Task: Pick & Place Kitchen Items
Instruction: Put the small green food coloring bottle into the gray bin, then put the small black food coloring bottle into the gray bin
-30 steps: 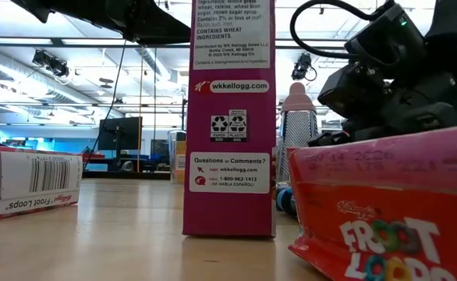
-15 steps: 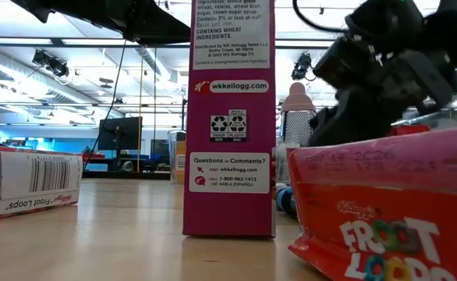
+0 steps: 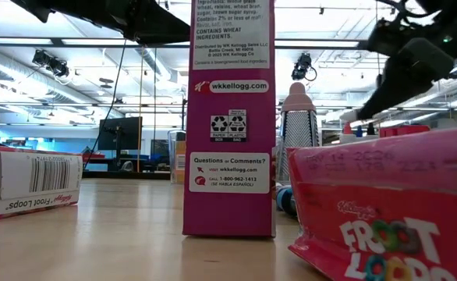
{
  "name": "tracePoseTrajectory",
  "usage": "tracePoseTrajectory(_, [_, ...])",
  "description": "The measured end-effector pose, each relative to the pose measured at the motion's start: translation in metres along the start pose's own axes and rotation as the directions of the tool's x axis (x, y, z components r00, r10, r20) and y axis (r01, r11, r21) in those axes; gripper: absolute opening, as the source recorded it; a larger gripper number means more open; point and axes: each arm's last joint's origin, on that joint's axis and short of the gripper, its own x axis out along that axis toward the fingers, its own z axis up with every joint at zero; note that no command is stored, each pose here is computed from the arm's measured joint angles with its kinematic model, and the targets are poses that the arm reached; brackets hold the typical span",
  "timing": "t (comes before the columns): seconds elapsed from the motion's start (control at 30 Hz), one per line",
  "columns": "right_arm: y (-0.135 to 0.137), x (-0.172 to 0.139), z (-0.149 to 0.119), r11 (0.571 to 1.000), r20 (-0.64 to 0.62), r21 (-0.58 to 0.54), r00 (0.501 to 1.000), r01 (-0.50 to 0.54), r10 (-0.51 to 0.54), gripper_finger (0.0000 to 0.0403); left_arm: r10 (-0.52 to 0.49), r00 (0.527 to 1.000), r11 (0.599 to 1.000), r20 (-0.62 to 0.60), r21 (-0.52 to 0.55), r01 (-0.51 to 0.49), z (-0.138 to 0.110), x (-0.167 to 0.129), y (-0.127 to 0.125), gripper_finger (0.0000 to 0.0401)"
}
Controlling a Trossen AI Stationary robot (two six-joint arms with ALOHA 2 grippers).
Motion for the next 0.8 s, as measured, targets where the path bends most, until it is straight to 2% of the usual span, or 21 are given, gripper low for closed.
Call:
tracePoseTrajectory(0.1, [-0.01, -0.01, -0.008, 0.997, -0.034, 0.046, 0.997, 0.068, -0.067, 0.0098, 0.0, 1.0, 1.0, 0.001, 0.0, 0.0, 0.0, 0.0, 0.0, 0.0194])
tracePoseTrajectory(0.23, [-0.018, -0.014, -0.023, 0.979, -0.171, 0.126, 0.975, 0.162, -0.14, 0.0095, 0.0, 1.0, 1.0, 0.001, 0.0, 0.0, 0.0, 0.0, 0.0, 0.0194])
tracePoseTrajectory(0.33, [-0.019, -0.013, -0.028, 0.962, -0.228, 0.188, 0.961, 0.199, -0.154, 0.0095, 0.0, 1.0, 1.0, 0.001, 0.001, 0.0, 0.0, 0.0, 0.0, 0.0194])
tracePoseTrajectory(0.67, [-0.015, -0.005, -0.029, 0.966, -0.259, 0.15, 0.951, 0.211, -0.167, 0.0144, 0.0, 1.0, 1.0, 0.001, 0.002, 0.0, 0.0, 0.0, 0.0, 0.0194])
tracePoseTrajectory(0.8, [-0.01, -0.002, -0.02, 0.973, -0.174, 0.163, 0.976, 0.162, -0.133, 0.0168, 0.0, 1.0, 1.0, 0.001, 0.002, 0.0, 0.0, 0.0, 0.0, 0.0194])
